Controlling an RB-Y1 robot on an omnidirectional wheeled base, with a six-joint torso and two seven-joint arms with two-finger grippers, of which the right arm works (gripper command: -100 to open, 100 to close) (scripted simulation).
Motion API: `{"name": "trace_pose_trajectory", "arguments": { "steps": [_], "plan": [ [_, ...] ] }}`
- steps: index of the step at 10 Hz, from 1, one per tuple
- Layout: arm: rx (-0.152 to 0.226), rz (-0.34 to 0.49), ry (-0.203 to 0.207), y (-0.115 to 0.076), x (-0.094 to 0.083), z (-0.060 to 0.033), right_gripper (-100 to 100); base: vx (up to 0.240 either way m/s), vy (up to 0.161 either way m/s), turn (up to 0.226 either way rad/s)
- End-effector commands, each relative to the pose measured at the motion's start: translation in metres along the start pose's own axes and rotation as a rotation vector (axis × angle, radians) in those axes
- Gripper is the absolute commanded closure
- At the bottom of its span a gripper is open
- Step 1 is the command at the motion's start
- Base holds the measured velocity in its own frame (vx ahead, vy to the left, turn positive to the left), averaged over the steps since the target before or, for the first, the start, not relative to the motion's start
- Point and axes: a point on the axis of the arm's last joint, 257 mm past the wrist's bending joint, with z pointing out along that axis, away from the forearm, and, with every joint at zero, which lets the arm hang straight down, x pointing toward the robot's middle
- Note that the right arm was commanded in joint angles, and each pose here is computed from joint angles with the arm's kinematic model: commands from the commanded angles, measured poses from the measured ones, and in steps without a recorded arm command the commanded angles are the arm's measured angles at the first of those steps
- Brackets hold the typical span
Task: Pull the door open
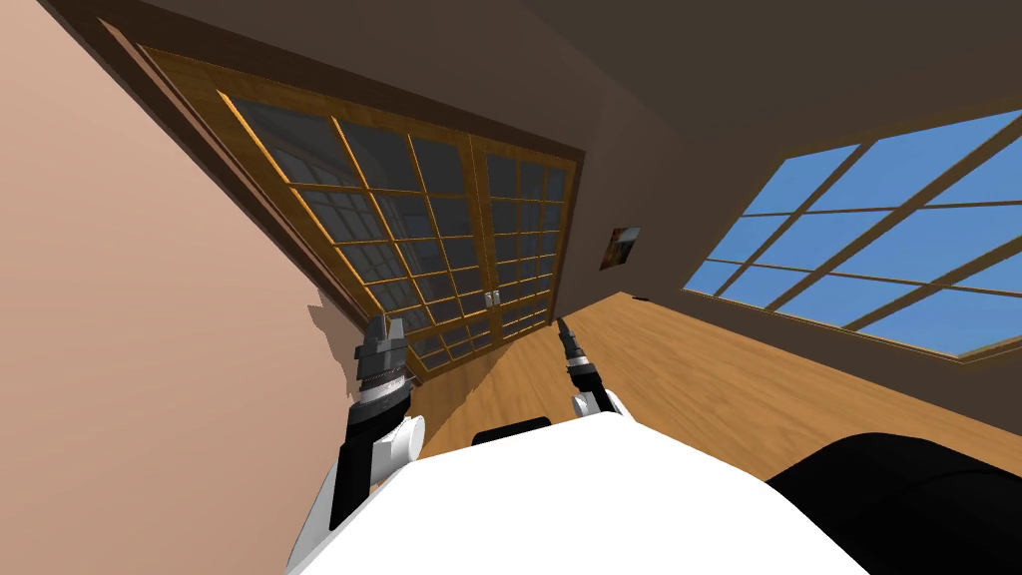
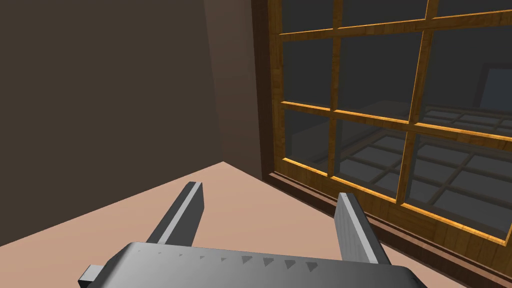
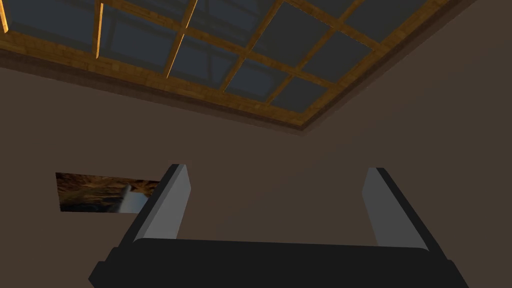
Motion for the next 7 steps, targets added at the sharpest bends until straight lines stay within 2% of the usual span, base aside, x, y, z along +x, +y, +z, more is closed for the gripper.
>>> {"name": "trace_pose_trajectory", "arguments": {
  "steps": [1,5,7],
  "plan": [
    [0.013,-0.048,0.012,-0.010,0.006,-0.0026,-100,0.115,0.046,0.082],
    [0.044,-0.154,0.045,-0.035,0.020,-0.0089,-100,0.110,0.049,0.071],
    [0.051,-0.189,0.053,-0.041,0.024,-0.0107,-100,0.064,0.022,0.036]
  ]
}}
